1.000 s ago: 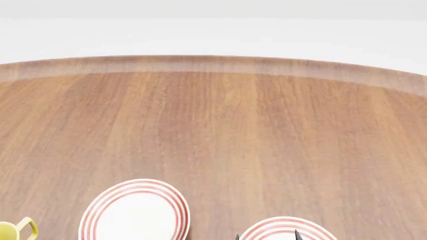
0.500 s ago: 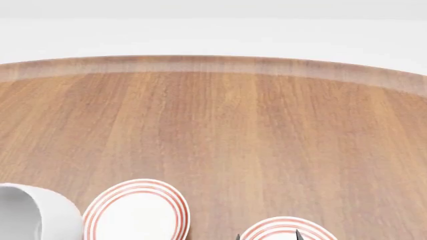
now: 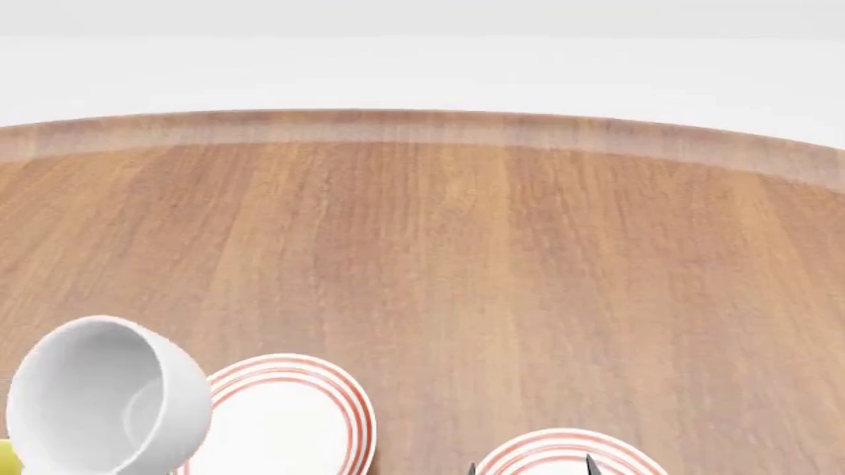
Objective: Put the white mug on the left plate.
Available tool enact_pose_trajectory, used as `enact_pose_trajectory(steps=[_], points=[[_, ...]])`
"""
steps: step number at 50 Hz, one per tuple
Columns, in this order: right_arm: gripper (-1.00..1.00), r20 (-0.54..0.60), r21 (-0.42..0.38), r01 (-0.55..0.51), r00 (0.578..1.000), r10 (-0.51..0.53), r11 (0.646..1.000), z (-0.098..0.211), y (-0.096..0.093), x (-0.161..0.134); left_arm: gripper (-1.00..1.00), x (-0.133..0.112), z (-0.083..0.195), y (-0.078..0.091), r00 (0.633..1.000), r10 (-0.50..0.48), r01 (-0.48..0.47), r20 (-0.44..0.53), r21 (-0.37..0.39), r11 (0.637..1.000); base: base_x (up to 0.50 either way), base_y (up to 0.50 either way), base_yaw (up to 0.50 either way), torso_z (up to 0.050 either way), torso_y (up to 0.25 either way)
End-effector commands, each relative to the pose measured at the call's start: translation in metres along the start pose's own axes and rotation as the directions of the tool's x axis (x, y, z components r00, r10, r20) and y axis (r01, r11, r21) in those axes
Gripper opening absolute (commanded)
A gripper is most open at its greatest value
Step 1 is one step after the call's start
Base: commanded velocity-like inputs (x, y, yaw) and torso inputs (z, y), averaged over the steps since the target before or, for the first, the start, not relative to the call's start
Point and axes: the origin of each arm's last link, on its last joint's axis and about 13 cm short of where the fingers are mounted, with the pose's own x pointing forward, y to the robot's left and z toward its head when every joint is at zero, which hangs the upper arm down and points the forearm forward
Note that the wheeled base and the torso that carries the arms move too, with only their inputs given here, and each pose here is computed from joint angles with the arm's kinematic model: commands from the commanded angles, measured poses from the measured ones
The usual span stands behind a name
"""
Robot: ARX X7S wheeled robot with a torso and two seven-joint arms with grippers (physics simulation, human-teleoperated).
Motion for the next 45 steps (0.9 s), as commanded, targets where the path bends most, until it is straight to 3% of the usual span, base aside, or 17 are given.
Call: enact_pose_trajectory(steps=[1, 13, 32, 45], points=[[1.0, 0.0, 0.0, 0.001, 1.0, -0.001, 1.0, 0.0, 0.0, 0.0, -1.0, 0.026, 0.01, 0.004, 1.0, -0.007, 0.008, -0.022, 0.037, 0.999, 0.0, 0.0, 0.0, 0.0, 0.0], [1.0, -0.001, 0.002, 0.002, 1.0, -0.002, 1.0, 0.0, 0.0, 0.0, -1.0, 0.048, 0.004, 0.012, 0.999, 0.017, -0.014, -0.049, 0.067, 0.998, 0.0, 0.0, 0.0, 0.0, 0.0], [1.0, -0.006, 0.001, 0.002, 1.0, -0.002, 1.0, -0.001, 0.0, 0.001, -1.0, 0.074, -0.003, 0.007, 0.993, -0.062, 0.071, -0.104, 0.092, 0.993, 0.0, 0.0, 0.0, 0.0, 0.0], [1.0, -0.007, 0.0, 0.002, 1.0, -0.002, 1.0, -0.001, 0.0, 0.001, -1.0, 0.093, -0.015, 0.009, 0.988, -0.06, 0.074, -0.144, 0.097, 0.993, 0.0, 0.0, 0.0, 0.0, 0.001]])
